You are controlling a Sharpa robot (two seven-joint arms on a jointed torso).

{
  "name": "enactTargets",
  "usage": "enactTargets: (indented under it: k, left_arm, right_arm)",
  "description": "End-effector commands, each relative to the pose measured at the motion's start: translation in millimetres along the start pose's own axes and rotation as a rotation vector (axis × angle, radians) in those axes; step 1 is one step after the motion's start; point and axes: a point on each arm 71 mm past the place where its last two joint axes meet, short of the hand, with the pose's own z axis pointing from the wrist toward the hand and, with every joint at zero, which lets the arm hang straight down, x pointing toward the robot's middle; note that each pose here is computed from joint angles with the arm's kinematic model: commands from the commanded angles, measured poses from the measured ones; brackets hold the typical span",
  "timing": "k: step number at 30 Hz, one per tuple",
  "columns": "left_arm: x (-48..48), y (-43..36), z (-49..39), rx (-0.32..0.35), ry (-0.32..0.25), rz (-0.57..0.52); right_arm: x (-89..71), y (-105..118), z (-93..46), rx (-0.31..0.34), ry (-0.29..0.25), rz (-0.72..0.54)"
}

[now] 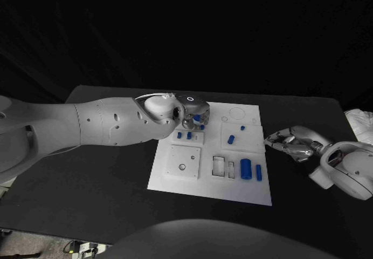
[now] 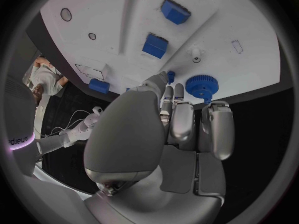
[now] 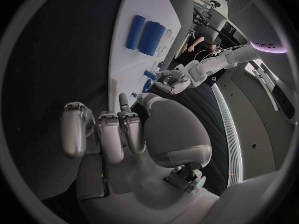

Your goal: Assemble the parts on the task board

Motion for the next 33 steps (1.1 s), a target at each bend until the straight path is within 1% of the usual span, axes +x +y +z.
enactTargets:
  k: [1,15,33]
  left_arm:
    - [-0.4,-1.4,1.2,0.008,-0.011,0.008]
    - [1.6,-1.3,5.1,0.007,0.0,0.005]
    - [5.6,0.1,7.1,0.003,0.021,0.006]
  right_arm:
    - [1.8,0.1,-0.1,-0.002,0.017,0.0]
    - [1.6,-0.5,-0.3,0.003,0.018,0.0]
    - [1.4,-0.5,-0.6,0.003,0.016,0.0]
